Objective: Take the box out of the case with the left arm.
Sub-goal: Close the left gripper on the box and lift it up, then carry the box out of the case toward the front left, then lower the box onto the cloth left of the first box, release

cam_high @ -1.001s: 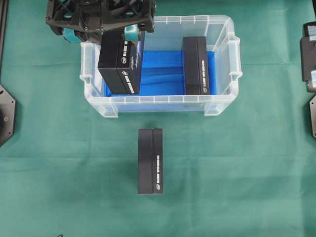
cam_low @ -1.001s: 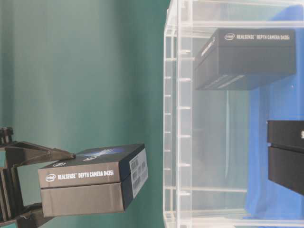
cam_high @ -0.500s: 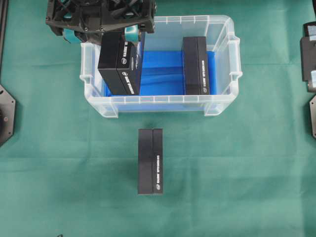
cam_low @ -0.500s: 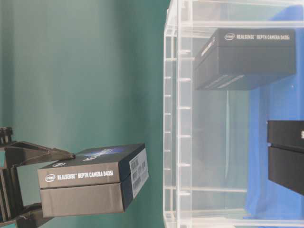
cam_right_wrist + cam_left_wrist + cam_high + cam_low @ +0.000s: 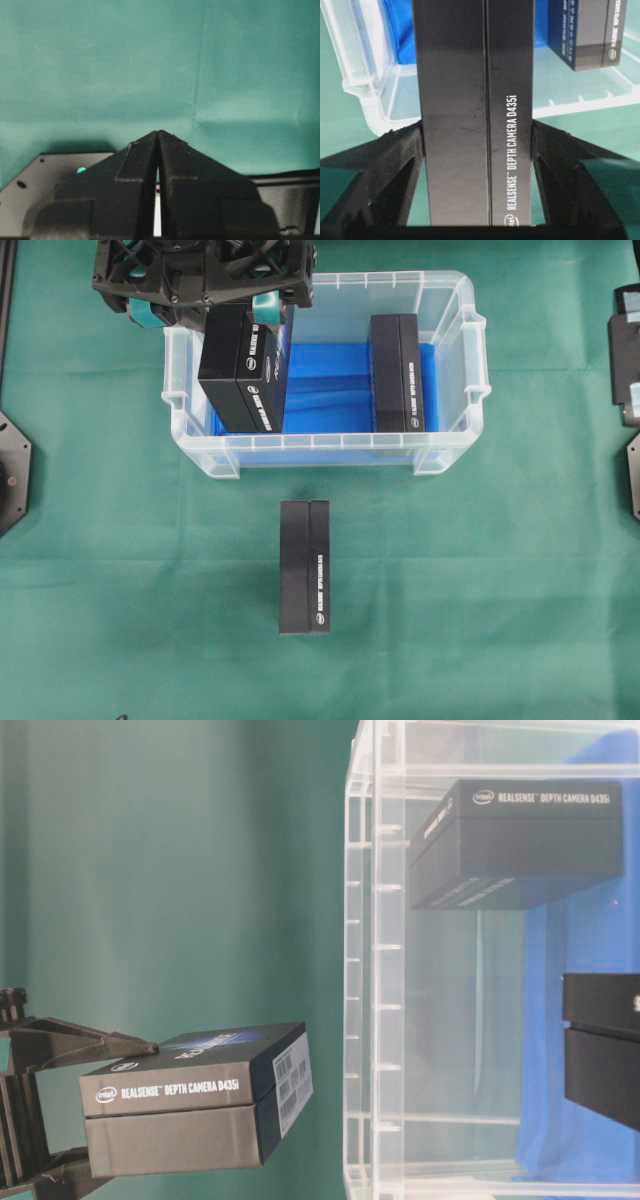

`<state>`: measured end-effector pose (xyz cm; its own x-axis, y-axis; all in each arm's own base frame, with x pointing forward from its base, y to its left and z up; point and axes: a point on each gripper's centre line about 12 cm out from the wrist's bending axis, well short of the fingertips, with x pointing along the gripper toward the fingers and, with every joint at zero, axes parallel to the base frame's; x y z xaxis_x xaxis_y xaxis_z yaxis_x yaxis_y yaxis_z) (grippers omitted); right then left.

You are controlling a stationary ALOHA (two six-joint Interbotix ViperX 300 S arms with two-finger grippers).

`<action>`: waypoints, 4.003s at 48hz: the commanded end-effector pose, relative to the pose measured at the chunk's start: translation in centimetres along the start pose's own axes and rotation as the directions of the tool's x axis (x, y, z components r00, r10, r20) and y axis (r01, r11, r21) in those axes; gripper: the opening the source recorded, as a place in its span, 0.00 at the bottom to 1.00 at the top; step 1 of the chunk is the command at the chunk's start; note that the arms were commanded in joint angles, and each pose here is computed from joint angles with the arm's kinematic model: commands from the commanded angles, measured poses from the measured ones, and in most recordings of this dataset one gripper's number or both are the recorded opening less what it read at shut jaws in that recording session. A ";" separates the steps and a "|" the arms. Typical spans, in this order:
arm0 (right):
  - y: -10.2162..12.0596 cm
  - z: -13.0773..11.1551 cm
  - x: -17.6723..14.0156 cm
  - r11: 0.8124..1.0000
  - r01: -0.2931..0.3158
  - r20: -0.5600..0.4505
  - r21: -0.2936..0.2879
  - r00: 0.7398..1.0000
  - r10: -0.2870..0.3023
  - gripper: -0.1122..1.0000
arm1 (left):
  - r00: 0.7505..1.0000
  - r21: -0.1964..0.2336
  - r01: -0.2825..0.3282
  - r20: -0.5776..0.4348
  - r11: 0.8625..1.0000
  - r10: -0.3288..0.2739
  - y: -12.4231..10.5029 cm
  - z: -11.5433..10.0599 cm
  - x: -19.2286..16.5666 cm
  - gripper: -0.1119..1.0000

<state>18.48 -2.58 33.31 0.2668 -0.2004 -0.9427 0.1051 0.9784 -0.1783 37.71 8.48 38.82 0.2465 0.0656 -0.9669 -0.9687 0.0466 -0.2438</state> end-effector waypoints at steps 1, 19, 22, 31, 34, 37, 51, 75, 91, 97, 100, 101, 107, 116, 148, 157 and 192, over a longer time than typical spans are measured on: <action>-0.1 0.2 -0.4 1.000 0.002 0.018 0.005 1.000 -0.002 0.10 | 0.998 0.003 0.063 0.019 0.998 -0.063 0.4 -0.1 -2.5 0.65; -0.1 0.1 -0.3 1.000 0.003 0.017 0.007 1.000 -0.003 0.10 | 0.998 0.003 0.063 0.019 0.998 -0.063 0.4 -0.1 -2.5 0.65; -0.1 0.2 -0.4 1.000 0.002 0.018 0.005 1.000 -0.002 0.10 | 0.998 0.003 0.063 0.019 0.998 -0.063 0.4 -0.1 -2.5 0.65; -0.1 0.2 -0.4 1.000 0.002 0.018 0.004 1.000 -0.002 0.10 | 0.998 0.002 0.065 0.014 0.998 -0.065 0.2 -0.8 -2.5 0.65; -0.1 0.2 -0.4 1.000 0.002 0.018 0.001 1.000 -0.002 0.10 | 0.998 0.006 0.065 0.009 0.998 -0.065 0.1 -1.3 -2.4 0.65; -0.1 0.2 -0.4 1.000 0.002 0.021 0.001 1.000 -0.002 0.10 | 0.998 0.002 0.060 0.001 0.998 -0.060 0.0 -2.1 -2.3 0.65; -0.1 0.3 -0.4 1.000 0.002 0.029 0.001 1.000 -0.002 0.10 | 0.999 -0.042 0.032 -0.035 0.999 -0.033 0.5 -6.2 -1.9 0.65; 0.1 1.1 0.1 1.000 -0.001 0.042 -0.005 0.999 0.001 0.10 | 0.996 -0.057 0.011 -0.088 0.998 -0.016 1.0 -15.0 -1.9 0.65; 0.1 1.1 0.2 1.000 -0.004 0.041 -0.004 0.999 0.004 0.10 | 0.996 -0.084 -0.002 -0.094 0.997 -0.005 1.5 -17.1 -1.8 0.65; 0.1 1.1 0.2 1.000 -0.004 0.041 -0.004 0.999 0.004 0.10 | 0.996 -0.082 -0.011 -0.091 0.997 0.003 1.6 -17.1 -1.6 0.65; 0.1 1.1 0.2 1.000 -0.004 0.041 -0.002 0.999 0.004 0.10 | 0.996 -0.080 -0.019 -0.089 0.997 0.012 1.7 -17.1 -1.3 0.65; 0.1 1.1 0.2 1.000 -0.004 0.041 -0.002 0.999 0.004 0.10 | 0.996 -0.078 -0.022 -0.087 0.997 0.015 1.8 -17.2 -1.2 0.65; 0.1 1.1 0.2 1.000 -0.004 0.041 -0.004 0.999 0.004 0.10 | 0.996 -0.075 -0.057 -0.069 0.996 0.052 2.4 -17.1 -0.1 0.65; 0.1 1.1 0.2 1.000 -0.003 0.040 -0.006 0.999 0.003 0.10 | 0.992 -0.066 -0.118 -0.054 0.991 0.114 4.0 -17.2 2.9 0.65; 0.0 1.1 0.2 1.000 0.005 0.041 -0.008 0.999 -0.005 0.10 | 0.996 -0.116 -0.077 -0.059 0.990 0.071 6.8 -18.2 14.4 0.65; 0.0 1.1 0.2 1.000 0.008 0.041 -0.008 0.999 -0.008 0.10 | 0.993 -0.099 -0.084 -0.085 0.992 0.076 7.0 -19.8 17.6 0.65; 0.0 1.1 0.2 1.000 0.009 0.042 -0.008 0.999 -0.009 0.10 | 0.991 -0.036 -0.013 -0.137 0.999 0.008 6.7 -21.4 17.8 0.65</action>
<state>19.45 -2.68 33.09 0.2919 -0.2083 -0.9335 0.0973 0.9774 -0.1877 34.96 -10.70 17.59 0.2025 -0.0514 -0.9779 -0.9792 0.0037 -0.2029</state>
